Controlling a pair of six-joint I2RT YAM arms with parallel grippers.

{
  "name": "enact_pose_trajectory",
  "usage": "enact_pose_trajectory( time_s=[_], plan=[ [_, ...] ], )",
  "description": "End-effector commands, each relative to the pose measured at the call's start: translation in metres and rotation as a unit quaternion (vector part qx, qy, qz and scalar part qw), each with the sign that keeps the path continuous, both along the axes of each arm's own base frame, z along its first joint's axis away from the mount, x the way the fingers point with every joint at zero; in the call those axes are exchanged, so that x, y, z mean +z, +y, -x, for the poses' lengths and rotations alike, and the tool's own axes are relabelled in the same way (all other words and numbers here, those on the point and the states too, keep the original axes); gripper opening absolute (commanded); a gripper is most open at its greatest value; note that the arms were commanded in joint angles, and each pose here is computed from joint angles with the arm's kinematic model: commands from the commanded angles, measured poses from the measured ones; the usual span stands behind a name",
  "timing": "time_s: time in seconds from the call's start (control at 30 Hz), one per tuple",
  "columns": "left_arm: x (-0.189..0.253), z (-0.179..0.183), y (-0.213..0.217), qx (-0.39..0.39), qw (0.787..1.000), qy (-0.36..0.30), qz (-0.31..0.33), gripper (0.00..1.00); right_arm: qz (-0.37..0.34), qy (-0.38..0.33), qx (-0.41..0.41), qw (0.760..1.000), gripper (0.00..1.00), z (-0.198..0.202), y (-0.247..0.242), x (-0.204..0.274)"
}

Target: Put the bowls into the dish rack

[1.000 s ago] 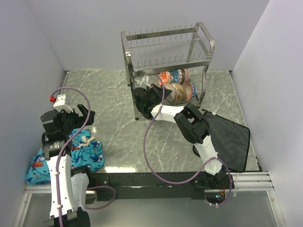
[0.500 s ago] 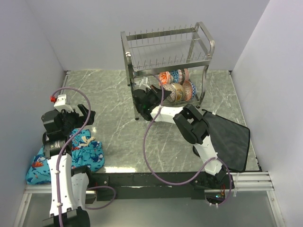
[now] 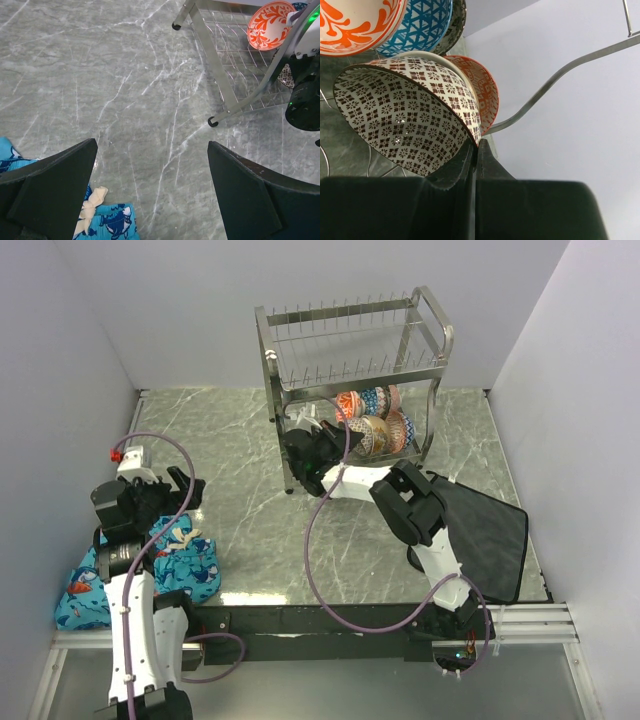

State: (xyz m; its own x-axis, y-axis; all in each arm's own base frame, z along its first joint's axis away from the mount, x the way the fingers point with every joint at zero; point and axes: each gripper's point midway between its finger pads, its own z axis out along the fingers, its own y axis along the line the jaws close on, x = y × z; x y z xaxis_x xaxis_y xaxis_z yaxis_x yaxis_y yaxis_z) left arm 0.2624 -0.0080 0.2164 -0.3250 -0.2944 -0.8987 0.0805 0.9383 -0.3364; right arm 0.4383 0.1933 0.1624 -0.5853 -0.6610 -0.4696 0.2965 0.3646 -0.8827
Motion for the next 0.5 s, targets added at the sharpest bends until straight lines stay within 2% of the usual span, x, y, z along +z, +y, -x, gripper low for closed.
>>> enact_pose_trajectory(
  time_s=[0.0,0.3,0.47],
  plan=[
    [0.018,-0.006,-0.005,-0.019,1.000,-0.022,0.006,0.99,0.028,0.007,-0.073,0.997,0.00,0.015,-0.040,-0.003],
    [0.021,-0.010,-0.005,-0.021,0.999,-0.020,0.012,0.99,0.018,-0.005,-0.073,0.997,0.00,0.017,-0.038,0.008],
    [0.020,-0.007,-0.004,-0.017,1.000,-0.014,0.005,1.00,0.018,-0.008,-0.079,0.997,0.00,0.011,-0.033,-0.006]
  ],
)
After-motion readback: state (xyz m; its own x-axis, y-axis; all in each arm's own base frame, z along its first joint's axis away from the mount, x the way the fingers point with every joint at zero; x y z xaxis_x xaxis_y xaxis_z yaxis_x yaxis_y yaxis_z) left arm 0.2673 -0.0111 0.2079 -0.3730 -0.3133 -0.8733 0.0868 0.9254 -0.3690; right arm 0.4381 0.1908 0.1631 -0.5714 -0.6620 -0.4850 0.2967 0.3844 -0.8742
